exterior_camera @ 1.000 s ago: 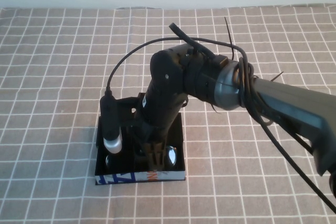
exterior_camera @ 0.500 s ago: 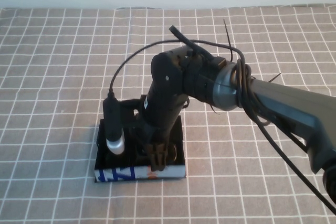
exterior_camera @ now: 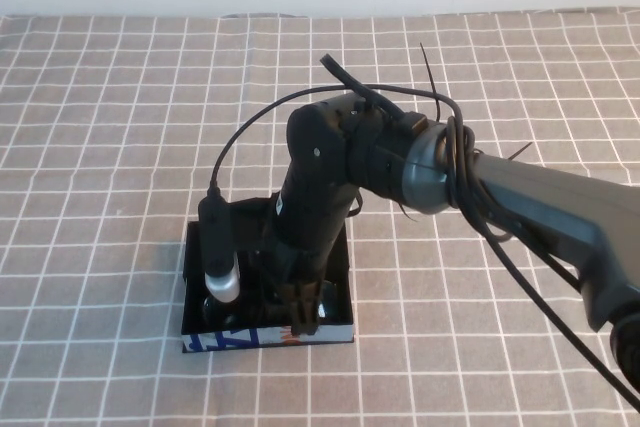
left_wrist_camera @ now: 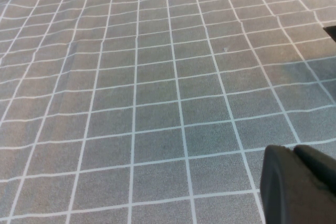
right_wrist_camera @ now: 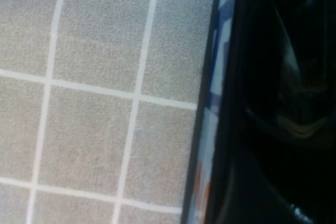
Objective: Take glasses out of glasses case
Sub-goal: Pick up the glasses from the glasses case, then place the glasses on the table
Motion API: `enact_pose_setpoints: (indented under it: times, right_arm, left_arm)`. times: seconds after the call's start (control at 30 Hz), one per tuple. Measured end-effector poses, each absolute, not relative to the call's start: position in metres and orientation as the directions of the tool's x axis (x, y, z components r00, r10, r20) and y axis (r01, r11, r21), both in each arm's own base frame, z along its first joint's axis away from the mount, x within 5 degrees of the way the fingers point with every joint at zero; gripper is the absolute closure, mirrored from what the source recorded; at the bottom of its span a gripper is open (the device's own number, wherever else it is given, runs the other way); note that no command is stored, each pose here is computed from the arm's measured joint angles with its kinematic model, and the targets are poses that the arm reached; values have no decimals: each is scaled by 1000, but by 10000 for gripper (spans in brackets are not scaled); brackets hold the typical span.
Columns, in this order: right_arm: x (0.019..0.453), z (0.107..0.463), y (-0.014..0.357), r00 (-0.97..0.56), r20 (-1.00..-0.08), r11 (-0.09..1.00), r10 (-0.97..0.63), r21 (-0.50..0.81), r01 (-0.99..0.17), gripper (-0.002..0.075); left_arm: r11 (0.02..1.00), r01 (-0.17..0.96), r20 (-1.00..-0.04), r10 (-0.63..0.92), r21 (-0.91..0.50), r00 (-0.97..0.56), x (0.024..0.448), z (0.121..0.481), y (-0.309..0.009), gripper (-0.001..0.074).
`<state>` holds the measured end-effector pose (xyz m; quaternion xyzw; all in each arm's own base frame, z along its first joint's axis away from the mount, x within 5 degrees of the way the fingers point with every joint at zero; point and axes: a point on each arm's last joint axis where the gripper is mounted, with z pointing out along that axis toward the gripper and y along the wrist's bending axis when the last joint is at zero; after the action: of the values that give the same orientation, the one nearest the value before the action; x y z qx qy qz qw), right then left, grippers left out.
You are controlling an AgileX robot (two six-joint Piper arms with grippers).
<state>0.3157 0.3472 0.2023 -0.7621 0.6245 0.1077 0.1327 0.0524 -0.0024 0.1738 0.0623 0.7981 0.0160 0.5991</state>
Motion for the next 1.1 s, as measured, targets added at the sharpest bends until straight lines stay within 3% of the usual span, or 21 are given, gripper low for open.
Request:
enact_pose_setpoints:
  times: [0.2, 0.37, 0.47, 0.57, 0.7, 0.83, 0.93, 1.1]
  right_arm:
    - [317, 204, 348, 196, -340, -175, -920, -90, -980, 663]
    - [316, 220, 345, 114, -353, -86, -928, -96, -992, 717]
    - [313, 247, 336, -3, -370, 48, -929, -115, -992, 718]
    - [309, 284, 320, -225, -408, 295, -885, -118, -948, 719]
    - [302, 310, 280, -554, -430, 626, -713, -32, -780, 719]
    - [300, 292, 232, -803, -372, 850, -466, 66, -523, 720]
    - [297, 269, 207, -899, -339, 930, -278, 137, -340, 720]
    - [294, 231, 183, -949, -293, 961, -115, 208, -181, 720]
  left_arm:
    - [992, 80, -954, 119, 100, -274, 52, 174, -2, 739]
    - [992, 80, -954, 119, 100, -274, 52, 174, -2, 739]
    - [992, 80, -954, 119, 100, -274, 52, 174, -2, 739]
    - [992, 80, -954, 119, 100, -274, 52, 174, -2, 739]
    - [992, 80, -954, 119, 100, -274, 52, 174, -2, 739]
    - [992, 80, -954, 119, 100, -274, 52, 174, -2, 739]
    - [992, 80, -954, 119, 100, -274, 52, 174, -2, 739]
    - [992, 80, -954, 119, 100, -274, 52, 174, -2, 739]
